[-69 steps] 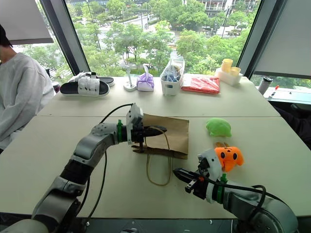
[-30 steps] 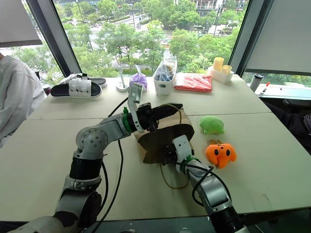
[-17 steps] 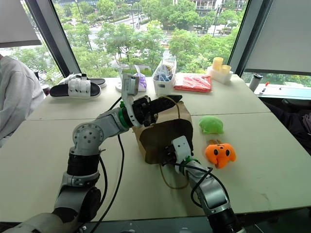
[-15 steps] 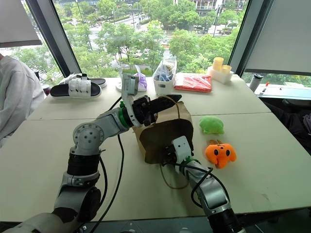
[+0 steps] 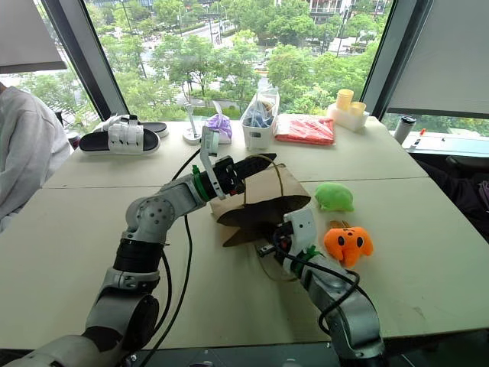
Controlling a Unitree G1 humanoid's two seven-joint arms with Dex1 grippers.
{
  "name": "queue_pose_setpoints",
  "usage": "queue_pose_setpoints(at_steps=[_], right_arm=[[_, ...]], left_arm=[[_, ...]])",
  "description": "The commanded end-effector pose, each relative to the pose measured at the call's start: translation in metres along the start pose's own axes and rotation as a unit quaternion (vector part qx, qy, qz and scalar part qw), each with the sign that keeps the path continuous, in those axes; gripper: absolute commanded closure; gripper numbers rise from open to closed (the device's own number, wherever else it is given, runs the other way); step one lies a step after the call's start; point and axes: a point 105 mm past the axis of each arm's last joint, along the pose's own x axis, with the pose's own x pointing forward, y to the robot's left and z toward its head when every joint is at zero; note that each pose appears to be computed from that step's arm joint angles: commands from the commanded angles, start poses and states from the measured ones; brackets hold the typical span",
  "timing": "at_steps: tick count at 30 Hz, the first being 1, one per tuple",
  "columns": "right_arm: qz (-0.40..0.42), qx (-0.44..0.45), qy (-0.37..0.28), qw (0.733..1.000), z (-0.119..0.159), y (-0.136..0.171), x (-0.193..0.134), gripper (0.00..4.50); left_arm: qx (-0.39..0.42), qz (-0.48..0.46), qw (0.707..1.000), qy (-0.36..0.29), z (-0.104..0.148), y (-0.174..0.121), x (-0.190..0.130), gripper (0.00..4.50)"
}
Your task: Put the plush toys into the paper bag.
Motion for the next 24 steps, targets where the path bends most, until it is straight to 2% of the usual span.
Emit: queue_pose_setpoints(at_steps=[1,4,7,9,12,14,18,24], right_arm=[[0.028,0.023,-0.035,0.999,0.024,0.013,-0.017,4.50],[0.038,0.045,-0.037,0.998,0.031,0.015,-0.032,4.50],[-0.014,0.056,-0.079,0.995,0.059,-0.016,-0.056,3.69],[-0.054,0.029,-0.051,0.997,0.060,-0.036,-0.068,2.68],[-0.147,-0.003,-0.051,0.988,0.073,-0.082,-0.091,1.22],[-0.180,-0.015,-0.037,0.983,0.072,-0.099,-0.100,0.16],[-0.269,-0.049,0.051,0.961,0.042,-0.138,-0.116,0.07],[-0.258,-0.008,0.091,0.962,0.012,-0.145,-0.110,0.07]], left_arm=[[0.021,-0.020,1.000,-0.013,0.010,-0.008,0.006,4.47],[0.020,-0.026,0.999,-0.014,0.009,-0.009,0.008,4.47],[0.021,-0.031,0.999,-0.006,0.005,-0.009,0.008,4.50],[0.019,-0.034,0.999,-0.004,0.004,-0.009,0.008,4.50],[0.018,-0.040,0.999,-0.003,0.002,-0.010,0.009,4.50],[0.018,-0.046,0.999,-0.003,0.001,-0.012,0.010,4.50],[0.019,-0.052,0.998,-0.004,0.001,-0.015,0.011,4.50],[0.022,-0.046,0.999,-0.004,-0.002,-0.015,0.008,4.50]])
